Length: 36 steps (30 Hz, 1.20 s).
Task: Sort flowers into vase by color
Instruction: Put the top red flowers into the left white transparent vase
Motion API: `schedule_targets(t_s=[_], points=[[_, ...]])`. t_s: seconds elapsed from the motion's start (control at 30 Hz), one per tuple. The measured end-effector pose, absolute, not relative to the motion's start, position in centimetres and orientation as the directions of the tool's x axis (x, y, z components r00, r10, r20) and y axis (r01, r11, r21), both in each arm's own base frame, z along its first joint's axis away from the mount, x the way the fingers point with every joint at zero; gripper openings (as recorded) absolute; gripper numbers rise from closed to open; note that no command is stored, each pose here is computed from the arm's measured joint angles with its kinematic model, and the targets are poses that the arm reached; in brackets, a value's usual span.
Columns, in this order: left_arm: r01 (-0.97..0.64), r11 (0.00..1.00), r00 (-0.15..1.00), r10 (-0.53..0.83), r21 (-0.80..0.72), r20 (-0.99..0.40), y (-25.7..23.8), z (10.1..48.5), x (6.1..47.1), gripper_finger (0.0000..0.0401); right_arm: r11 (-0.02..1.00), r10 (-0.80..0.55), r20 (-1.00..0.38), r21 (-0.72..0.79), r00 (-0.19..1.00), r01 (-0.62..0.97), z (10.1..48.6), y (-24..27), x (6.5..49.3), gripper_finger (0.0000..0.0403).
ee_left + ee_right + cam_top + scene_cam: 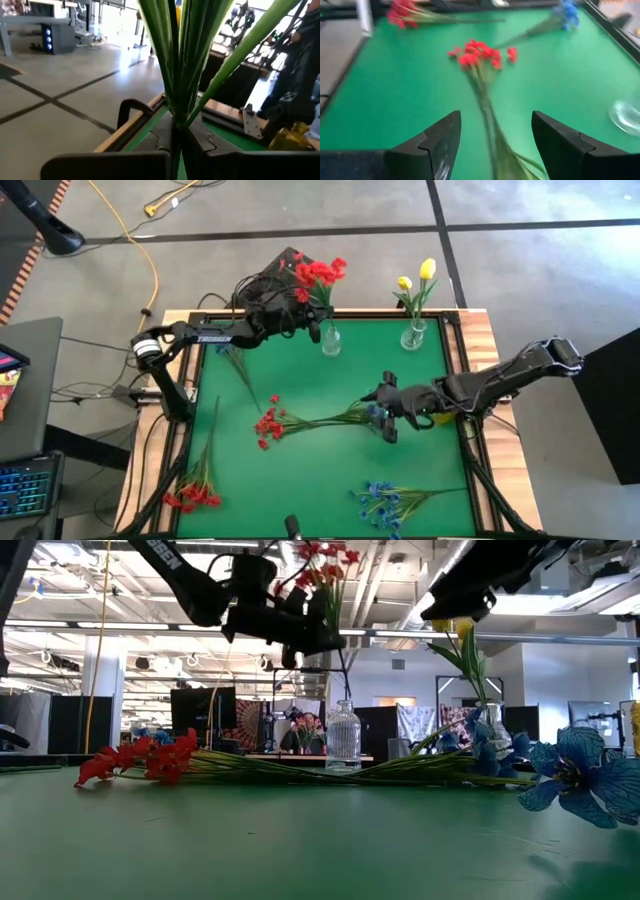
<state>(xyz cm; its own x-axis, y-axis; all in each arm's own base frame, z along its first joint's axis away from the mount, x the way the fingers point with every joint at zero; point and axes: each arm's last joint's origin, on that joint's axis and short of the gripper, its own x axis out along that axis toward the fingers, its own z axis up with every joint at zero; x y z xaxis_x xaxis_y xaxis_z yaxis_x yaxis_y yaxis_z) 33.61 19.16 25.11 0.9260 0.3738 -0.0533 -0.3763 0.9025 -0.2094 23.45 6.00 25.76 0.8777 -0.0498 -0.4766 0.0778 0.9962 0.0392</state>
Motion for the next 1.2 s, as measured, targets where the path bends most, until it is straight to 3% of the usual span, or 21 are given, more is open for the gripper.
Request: schedule_targets(t_s=[0.67, 1.2], points=[[-0.439, 0.886, 0.894, 0.414, -0.149, -0.172, 19.5, 25.1, 33.9, 0.0001, 0.998, -0.064, -0.477, -0.023, 0.876, 0.060, 25.3, 7.5, 23.4, 0.0270], [-0.436, 0.883, 0.897, 0.411, -0.174, -0.161, 18.8, 23.0, 33.1, 0.0001, 0.998, -0.063, -0.474, -0.023, 0.879, 0.059, 25.3, 7.5, 23.5, 0.0270]])
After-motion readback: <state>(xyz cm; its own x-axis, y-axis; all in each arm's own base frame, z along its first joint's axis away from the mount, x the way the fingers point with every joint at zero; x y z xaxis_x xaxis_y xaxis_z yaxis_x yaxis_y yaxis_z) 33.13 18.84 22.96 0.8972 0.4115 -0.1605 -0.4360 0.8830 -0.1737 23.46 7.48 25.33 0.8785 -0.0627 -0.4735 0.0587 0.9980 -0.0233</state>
